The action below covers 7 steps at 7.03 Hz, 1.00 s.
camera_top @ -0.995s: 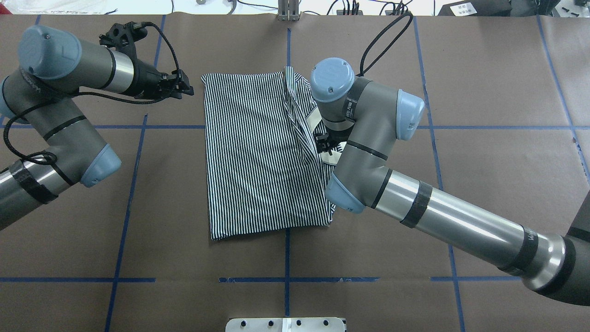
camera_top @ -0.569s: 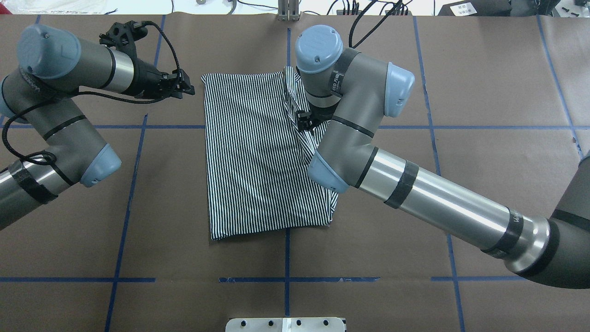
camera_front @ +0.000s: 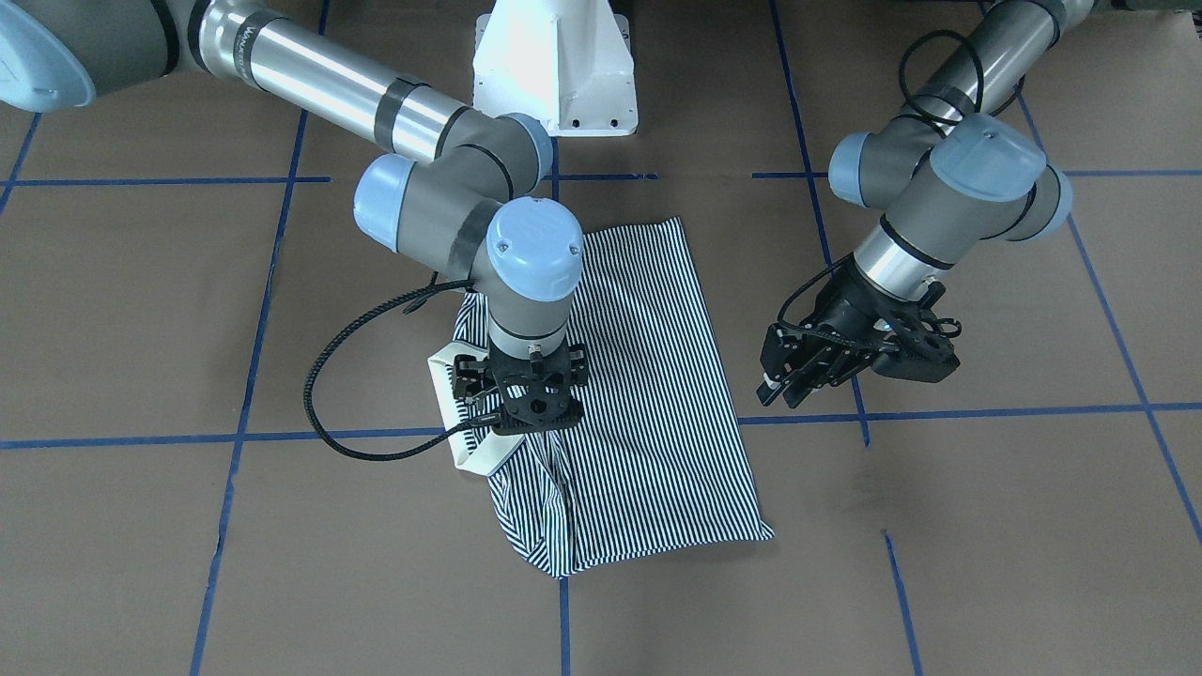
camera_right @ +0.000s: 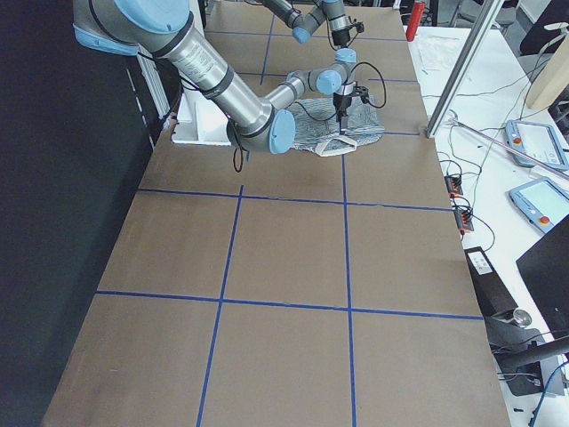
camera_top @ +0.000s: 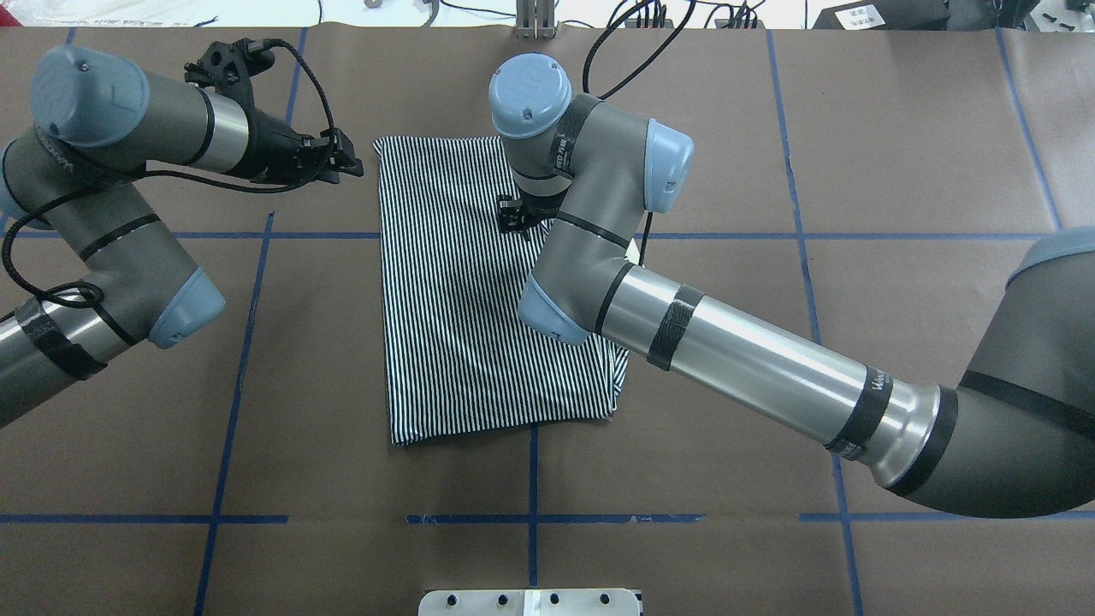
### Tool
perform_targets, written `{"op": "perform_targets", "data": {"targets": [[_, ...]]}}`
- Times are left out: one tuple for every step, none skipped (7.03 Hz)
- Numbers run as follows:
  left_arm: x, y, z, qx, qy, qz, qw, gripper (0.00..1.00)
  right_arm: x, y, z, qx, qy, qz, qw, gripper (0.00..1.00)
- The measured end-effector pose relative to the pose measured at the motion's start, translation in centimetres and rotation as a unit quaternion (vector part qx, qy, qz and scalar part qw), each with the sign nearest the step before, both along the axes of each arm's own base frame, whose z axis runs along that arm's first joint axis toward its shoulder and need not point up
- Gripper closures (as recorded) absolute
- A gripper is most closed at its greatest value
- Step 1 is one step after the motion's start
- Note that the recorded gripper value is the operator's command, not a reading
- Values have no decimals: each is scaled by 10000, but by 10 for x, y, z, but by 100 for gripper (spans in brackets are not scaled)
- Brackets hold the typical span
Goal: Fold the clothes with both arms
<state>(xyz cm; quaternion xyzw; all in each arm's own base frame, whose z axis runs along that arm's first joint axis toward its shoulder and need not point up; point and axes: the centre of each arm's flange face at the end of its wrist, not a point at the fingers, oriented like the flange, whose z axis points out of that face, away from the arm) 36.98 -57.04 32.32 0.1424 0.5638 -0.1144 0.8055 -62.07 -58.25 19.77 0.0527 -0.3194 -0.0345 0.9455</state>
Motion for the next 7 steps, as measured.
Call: {"op": "perform_targets", "data": {"targets": [[0,0,0,-33,14,-8,10000,55,-7,1,4,-8,24,-17,10000,0],[0,0,0,-83,37,-26,10000,55,-11,1,11,0,70,-19,10000,0],[0,1,-1,-108,57,-37,9999,55,-13,-2,18,33,144,-4,9999,0],[-1,1,-2,-121,71,-42,9999,55,-10,-8,26,84,229,-1,9997,0],[0,1,-2,-132,82,-27,9999,55,-2,-18,34,150,298,-28,9994,0],[-1,2,-3,-142,96,-3,9999,55,12,-31,46,202,374,-63,9991,0],[-2,4,-1,-154,99,9,9998,55,34,-47,65,241,478,-104,9985,0]]}}
